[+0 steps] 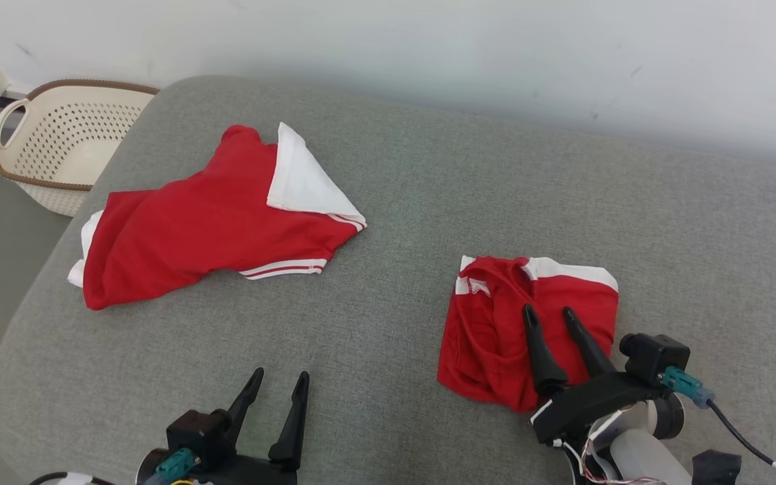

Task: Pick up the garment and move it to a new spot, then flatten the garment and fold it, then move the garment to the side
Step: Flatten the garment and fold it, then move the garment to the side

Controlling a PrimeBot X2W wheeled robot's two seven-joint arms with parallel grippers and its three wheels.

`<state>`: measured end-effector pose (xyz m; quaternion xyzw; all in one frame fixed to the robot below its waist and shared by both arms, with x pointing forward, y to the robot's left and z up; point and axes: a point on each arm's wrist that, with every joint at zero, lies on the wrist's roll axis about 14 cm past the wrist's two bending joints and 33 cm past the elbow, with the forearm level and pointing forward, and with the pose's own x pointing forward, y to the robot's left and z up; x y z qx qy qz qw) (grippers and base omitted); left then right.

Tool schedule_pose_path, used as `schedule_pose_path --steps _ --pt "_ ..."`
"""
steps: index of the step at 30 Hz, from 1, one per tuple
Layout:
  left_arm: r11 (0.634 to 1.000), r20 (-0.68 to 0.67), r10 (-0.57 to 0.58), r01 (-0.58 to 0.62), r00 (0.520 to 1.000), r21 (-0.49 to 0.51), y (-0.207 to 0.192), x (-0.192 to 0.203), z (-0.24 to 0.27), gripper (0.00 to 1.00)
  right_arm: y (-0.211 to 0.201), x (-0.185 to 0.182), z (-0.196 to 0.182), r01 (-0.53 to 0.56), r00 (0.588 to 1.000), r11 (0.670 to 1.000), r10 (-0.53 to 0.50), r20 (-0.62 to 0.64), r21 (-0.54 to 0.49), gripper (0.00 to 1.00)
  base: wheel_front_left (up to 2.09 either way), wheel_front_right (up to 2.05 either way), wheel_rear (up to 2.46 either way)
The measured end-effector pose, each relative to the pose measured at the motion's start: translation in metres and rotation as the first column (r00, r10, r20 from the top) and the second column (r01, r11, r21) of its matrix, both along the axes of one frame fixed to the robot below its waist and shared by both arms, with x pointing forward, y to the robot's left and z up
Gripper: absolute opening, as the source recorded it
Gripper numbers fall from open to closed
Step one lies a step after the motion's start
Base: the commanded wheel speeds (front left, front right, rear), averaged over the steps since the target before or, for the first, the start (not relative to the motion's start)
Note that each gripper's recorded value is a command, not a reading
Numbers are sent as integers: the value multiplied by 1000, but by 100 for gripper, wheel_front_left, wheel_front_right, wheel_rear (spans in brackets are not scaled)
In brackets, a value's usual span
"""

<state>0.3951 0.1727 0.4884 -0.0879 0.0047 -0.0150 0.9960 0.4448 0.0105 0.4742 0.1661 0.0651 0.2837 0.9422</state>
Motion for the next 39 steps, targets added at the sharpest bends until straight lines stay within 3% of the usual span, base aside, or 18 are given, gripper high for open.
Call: schedule_pose_path --steps 10,15,20,33,34,35,39 --pt "1000 -6 -5 5 1000 0 -2 -4 -2 100 2 -14 3 -34 999 999 34 9 6 100 0 0 0" --pt "1000 -1 5 -5 1000 2 2 -5 -1 100 -28 8 10 75 996 997 -75 38 -2 100 0 0 0" --pt "1000 2 6 -6 1000 2 2 -4 0 100 -62 9 -22 177 983 982 -179 -29 -64 100 0 0 0" --pt "999 2 15 -15 1000 31 6 -4 1 100 -48 11 -52 158 977 983 -170 -126 -95 100 0 0 0" --pt "999 2 14 -14 1000 33 6 -4 1 100 -43 11 -52 144 980 985 -156 -127 -99 59 0 0 0" --pt "999 1 14 -14 1000 35 6 -5 1 100 -40 12 -51 135 982 986 -146 -122 -98 0 0 0 0" --pt "999 5 10 -10 1000 43 5 -4 2 100 -38 17 -42 133 985 987 -142 -96 -95 0 0 0 0"
